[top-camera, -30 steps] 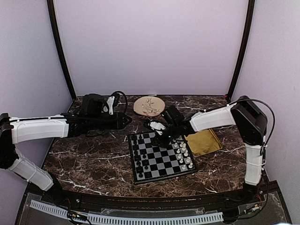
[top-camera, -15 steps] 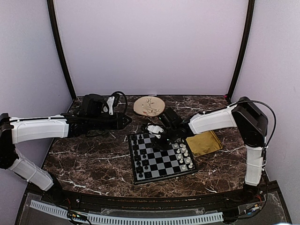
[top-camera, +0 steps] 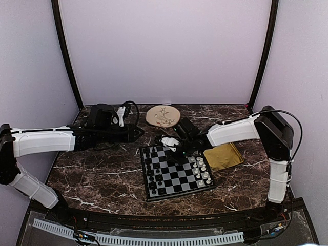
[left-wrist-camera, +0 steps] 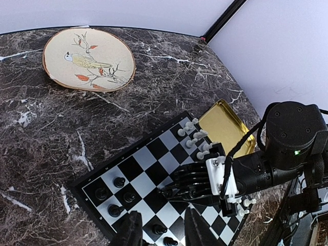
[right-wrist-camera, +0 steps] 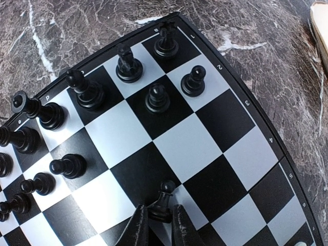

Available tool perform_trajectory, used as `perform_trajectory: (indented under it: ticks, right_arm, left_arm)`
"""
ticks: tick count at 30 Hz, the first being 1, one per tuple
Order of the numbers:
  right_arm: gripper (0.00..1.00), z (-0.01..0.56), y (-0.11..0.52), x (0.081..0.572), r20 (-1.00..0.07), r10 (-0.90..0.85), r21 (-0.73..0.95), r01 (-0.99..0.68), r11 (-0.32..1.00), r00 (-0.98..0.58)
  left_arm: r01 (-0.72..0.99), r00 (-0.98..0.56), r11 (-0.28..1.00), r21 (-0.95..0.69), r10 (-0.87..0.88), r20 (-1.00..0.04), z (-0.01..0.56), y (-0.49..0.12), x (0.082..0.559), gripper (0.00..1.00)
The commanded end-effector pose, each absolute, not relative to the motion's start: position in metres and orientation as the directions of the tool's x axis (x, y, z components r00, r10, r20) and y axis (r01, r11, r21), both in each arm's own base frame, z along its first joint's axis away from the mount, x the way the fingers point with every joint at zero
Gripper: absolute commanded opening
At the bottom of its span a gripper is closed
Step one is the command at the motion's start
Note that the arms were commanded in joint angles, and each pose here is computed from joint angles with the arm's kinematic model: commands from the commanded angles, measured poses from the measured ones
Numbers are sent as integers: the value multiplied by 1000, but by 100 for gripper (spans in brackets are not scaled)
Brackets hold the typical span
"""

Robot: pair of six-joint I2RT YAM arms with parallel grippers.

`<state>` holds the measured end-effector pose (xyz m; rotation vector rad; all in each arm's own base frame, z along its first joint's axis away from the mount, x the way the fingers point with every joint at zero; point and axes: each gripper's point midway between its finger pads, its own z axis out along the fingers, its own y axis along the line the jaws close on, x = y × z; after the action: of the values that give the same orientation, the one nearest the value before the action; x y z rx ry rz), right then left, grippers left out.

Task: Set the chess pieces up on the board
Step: Pick up the pawn from the chessboard, then pass from the right arm to the left

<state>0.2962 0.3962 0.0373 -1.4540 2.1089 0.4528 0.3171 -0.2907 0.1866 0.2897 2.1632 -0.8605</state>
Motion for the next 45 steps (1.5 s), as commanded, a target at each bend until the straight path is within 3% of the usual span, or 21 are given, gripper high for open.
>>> perform_trajectory:
  ticks: [1,6,12,23,45]
  right_arm:
    - [15,21,377,285,-522,-798,-27,-929,369,-302]
    - [13,76,379,283,-652,-721,-25,-944,330,-235]
    - [13,136,378,262,-774,-617,-9,-972,233,-141]
    - [13,167,390,257,-812,-564,54,-982,180,-148]
    - [14,169,396,269,-821,-539,77,-971,226,-190]
  left_arm:
    - [469,-658,740,-483,-72,-749,193,-287,315,30]
    - [456,-690,719,-525,-88,-719,185,-293,314,30]
    - [454,-763,573,-683,-146,-630,179,-323,309,29]
    - [451,-843,296,-842,-171,-511,193,-368,302,33]
    - [391,-902,197,-899,-115,-417,180,-396,289,27]
